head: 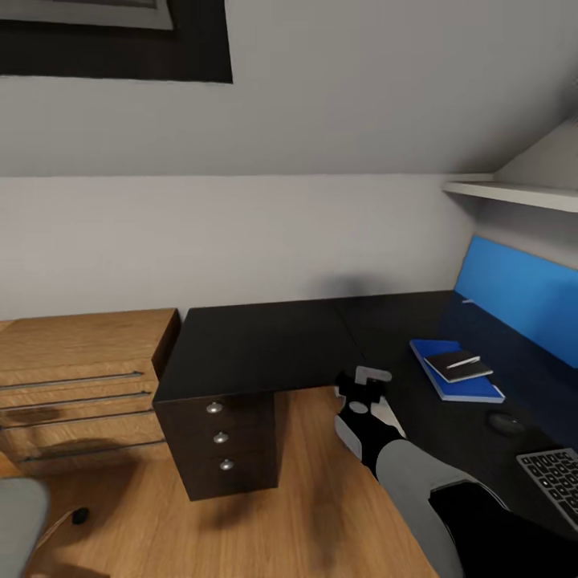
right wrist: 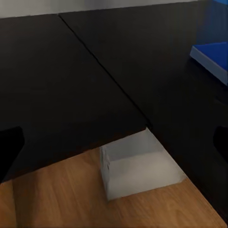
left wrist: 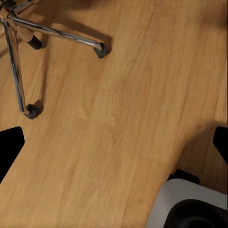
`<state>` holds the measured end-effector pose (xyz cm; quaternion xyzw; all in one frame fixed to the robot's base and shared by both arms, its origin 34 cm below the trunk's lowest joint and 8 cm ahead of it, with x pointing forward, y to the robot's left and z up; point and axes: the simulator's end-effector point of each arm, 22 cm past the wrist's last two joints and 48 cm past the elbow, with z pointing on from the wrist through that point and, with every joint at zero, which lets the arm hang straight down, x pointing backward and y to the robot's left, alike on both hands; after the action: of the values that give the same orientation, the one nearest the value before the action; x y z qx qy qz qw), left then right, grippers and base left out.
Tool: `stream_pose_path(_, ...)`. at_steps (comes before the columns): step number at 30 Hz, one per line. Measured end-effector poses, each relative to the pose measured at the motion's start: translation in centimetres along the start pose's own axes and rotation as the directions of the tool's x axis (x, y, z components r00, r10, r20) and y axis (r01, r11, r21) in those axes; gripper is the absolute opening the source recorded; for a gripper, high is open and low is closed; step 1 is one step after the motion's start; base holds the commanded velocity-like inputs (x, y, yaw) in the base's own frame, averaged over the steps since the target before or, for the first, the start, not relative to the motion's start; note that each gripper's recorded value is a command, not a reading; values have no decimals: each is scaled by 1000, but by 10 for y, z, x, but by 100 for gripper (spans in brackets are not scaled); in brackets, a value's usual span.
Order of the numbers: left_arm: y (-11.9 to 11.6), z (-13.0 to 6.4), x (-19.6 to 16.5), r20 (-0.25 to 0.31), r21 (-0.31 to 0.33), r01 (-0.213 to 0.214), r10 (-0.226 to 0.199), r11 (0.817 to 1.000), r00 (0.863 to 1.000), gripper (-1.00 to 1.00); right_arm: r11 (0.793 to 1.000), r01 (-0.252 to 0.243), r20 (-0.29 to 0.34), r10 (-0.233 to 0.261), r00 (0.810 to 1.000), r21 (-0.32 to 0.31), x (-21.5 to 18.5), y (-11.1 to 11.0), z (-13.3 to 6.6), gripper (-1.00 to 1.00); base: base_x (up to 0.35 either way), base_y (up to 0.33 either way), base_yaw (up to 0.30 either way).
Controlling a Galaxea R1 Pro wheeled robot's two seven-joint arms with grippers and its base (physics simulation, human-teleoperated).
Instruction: In the bedroom, organize the workspace by keeping the computer under the desk, ensuring the monitor is on the desk, placing the keyboard on the desk next to the monitor, placing the mouse on the desk next to the keyboard, moving the folder from the swivel chair onto the desk next to the mouse, stacking the notebook on top of the folder with the pen on top of the notebook, and positioning the swivel chair next to the desk.
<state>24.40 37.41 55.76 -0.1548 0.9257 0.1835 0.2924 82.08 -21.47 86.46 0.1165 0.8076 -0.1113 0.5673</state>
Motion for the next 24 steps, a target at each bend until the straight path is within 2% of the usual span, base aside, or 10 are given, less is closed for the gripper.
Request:
stream_pose_path(5, 1, -3, -5, 5, -3, 5, -5, 1000, 1000, 100, 1000, 4, 21, -4, 1000, -7, -4, 0, -6, 100, -1, 0, 0)
stream_pose_path(10, 3, -7, -9, 5, -2, 6, -6, 1000, 1000, 100, 998, 47, 48, -45, 998, -29, -15, 5, -13, 100, 0, 0, 0)
stream_pose_path(12, 2, -10, -11, 4, 1, 7, -7, 1000, 1000, 100, 996, 74, 52, -72, 996, -48, -11, 9, -18, 100, 0, 0, 0)
stream_pose_path(16, 2, -14, -15, 8, 6, 7, -7, 1000, 1000, 100, 990, 96, 50, -91, 995, -103, -8, 20, -26, 100, 0, 0, 0)
stream_pose_path(20, 0, -18, -21, 15, 13, 8, -8, 1000, 1000, 100, 981, 107, 12, -107, 994, -161, 27, 25, -44, 100, 0, 0, 0)
stream_pose_path(24, 0, -22, -26, 22, 16, 10, -10, 1000, 1000, 100, 973, 125, -1, -127, 992, -197, 50, 28, -60, 100, 0, 0, 0)
